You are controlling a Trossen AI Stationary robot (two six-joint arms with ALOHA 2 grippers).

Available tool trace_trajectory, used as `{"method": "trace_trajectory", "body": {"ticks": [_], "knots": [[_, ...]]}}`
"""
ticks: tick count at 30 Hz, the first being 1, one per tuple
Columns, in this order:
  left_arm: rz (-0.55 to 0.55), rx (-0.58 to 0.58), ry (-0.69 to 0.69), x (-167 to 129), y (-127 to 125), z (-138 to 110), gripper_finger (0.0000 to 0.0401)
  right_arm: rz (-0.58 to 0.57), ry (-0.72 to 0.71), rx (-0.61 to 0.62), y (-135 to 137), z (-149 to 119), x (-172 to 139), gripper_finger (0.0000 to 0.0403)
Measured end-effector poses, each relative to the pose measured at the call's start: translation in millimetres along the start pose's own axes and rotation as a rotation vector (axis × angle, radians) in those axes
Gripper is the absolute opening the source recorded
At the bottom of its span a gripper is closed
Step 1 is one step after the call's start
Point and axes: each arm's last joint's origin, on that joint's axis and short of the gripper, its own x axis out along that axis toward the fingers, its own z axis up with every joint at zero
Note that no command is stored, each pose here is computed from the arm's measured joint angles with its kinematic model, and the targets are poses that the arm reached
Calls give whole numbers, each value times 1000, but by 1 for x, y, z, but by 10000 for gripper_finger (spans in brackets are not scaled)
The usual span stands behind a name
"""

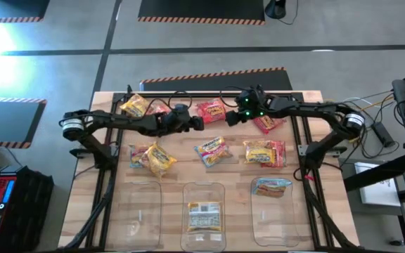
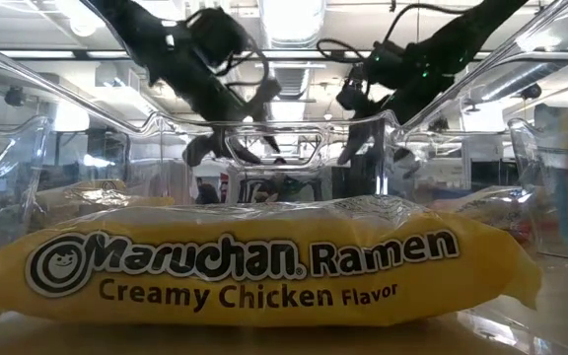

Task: Sort Maruchan noodles
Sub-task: Put the orange noodle pack into the left transparent bin

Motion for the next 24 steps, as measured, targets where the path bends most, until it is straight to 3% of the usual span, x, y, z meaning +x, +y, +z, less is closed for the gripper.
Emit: {"method": "trace_trajectory", "body": {"ticks": [9,19,24], "knots": [[35,41,55,14,14,5,152,44,-48,212,-11,7,34,148],[38,71,71,15,19,10,152,70,10,244,-23,6,48,148],[69,85,104,15,23,9,152,113,17,172,-23,11,40,148]]}}
